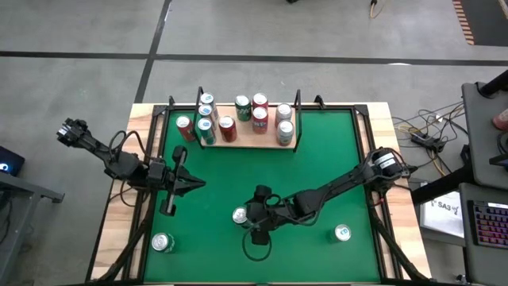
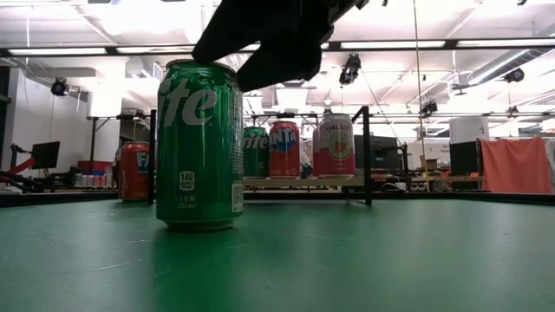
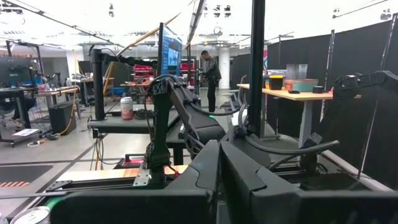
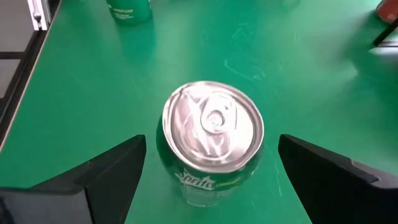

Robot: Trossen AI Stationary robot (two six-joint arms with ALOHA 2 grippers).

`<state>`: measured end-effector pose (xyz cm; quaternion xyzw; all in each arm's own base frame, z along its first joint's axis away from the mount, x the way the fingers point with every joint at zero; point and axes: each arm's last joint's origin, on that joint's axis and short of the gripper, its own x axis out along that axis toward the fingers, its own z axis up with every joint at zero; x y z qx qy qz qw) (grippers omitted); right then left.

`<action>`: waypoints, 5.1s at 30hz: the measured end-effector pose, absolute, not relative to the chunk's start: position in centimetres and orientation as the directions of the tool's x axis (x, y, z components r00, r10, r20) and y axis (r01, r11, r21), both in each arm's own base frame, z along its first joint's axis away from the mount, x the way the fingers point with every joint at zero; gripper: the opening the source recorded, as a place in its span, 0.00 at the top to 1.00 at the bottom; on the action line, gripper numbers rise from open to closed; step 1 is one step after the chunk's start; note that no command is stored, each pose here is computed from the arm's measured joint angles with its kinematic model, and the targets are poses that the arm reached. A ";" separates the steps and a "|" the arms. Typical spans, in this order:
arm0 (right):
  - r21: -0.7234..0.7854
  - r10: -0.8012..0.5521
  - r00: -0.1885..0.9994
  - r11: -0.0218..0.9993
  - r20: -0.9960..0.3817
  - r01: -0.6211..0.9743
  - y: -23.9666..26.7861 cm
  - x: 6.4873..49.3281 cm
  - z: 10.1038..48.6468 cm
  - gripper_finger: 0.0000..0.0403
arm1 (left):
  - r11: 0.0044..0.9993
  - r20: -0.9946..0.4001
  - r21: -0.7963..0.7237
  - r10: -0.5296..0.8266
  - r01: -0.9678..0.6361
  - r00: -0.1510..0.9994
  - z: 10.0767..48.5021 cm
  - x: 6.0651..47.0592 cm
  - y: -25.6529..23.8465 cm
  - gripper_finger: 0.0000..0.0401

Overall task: Pick and place cans onto a shelf
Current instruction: Put the right green soda can on the shelf aligned with the other green soda can

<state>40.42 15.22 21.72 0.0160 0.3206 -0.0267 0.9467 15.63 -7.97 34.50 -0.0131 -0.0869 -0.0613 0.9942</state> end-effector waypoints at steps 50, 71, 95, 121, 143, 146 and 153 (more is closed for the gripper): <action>0.029 0.050 0.856 0.999 -0.514 -0.041 13.7 42.3 18.3 0.31 | 0.992 0.149 -0.004 -0.121 0.123 0.981 34.2 15.9 -8.1 1.00; -0.073 0.025 0.879 0.995 -0.477 -0.068 10.7 37.5 28.4 0.31 | 0.983 0.016 0.133 -0.127 0.124 0.992 31.8 18.4 -9.6 1.00; -0.129 -0.003 0.885 0.989 -0.466 -0.065 3.5 37.0 30.9 0.30 | 0.966 -0.178 0.255 0.001 0.045 0.984 28.5 20.9 -9.5 0.78; -0.150 -0.033 0.911 0.988 -0.410 -0.031 1.5 37.5 33.1 0.30 | 0.959 -0.051 0.119 0.265 -0.257 0.963 21.5 22.1 -4.1 0.21; -0.194 -0.022 0.912 0.979 -0.410 -0.064 1.6 38.1 32.4 0.30 | 0.958 -0.047 0.133 0.264 -0.256 0.963 20.4 25.7 -4.7 0.24; -0.199 -0.024 0.912 0.978 -0.409 -0.064 1.6 38.1 32.4 0.30 | 0.957 -0.040 0.135 0.263 -0.256 0.964 20.6 25.6 -4.6 0.29; -0.187 -0.024 0.916 0.981 -0.400 -0.055 1.6 38.2 32.5 0.31 | 0.961 -0.013 0.121 0.252 -0.249 0.968 20.9 25.5 -4.6 0.21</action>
